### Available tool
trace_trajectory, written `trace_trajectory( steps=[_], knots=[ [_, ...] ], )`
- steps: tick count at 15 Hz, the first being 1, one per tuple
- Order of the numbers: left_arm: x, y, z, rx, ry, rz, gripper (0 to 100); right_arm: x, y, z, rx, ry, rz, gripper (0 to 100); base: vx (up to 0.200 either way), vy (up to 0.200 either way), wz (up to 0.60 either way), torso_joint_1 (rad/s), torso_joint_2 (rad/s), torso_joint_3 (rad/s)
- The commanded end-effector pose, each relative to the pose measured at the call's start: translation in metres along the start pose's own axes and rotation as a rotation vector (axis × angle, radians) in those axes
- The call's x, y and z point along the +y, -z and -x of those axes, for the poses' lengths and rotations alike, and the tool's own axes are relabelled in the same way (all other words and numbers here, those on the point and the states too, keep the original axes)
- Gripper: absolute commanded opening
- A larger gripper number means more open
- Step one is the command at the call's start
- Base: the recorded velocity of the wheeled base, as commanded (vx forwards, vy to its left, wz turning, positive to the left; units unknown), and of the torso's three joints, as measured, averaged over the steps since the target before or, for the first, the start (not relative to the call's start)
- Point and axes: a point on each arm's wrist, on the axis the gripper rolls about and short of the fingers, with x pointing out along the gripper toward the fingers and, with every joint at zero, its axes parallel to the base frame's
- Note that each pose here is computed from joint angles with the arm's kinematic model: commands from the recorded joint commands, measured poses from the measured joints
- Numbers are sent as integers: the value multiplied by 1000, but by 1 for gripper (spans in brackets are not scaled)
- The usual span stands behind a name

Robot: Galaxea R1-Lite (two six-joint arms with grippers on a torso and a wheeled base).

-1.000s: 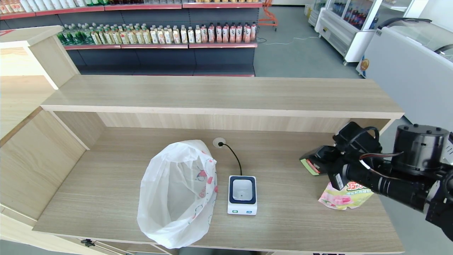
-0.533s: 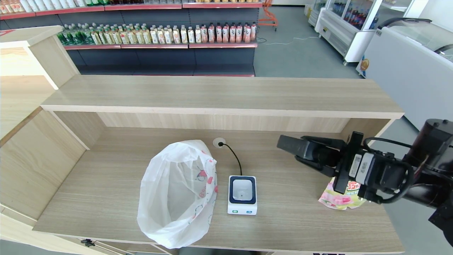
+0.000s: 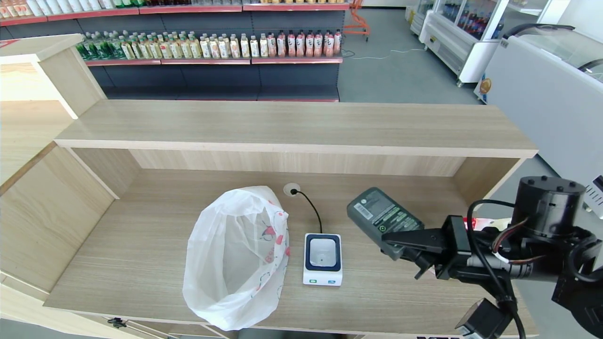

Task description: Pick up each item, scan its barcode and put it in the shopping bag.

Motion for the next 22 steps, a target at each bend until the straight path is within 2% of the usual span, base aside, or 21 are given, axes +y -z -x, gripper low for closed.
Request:
trace_trajectory(
  steps=[1,3,7,12,22],
  knots=[
    [0,0,0,0,0,0,100,3,-7,-8,-63,1,46,0,0,0,0,0,0,0],
    [0,0,0,0,0,0,100,5,-12,-18,-123,36,164,0,0,0,0,0,0,0],
    [0,0,0,0,0,0,100,7,-31,-31,-241,117,292,0,0,0,0,0,0,0],
    [0,0,0,0,0,0,100,-5,-37,-48,-294,176,325,0,0,0,0,0,0,0],
    [0,0,0,0,0,0,100,2,-36,-52,-304,168,304,0,0,0,0,0,0,0]
  ],
)
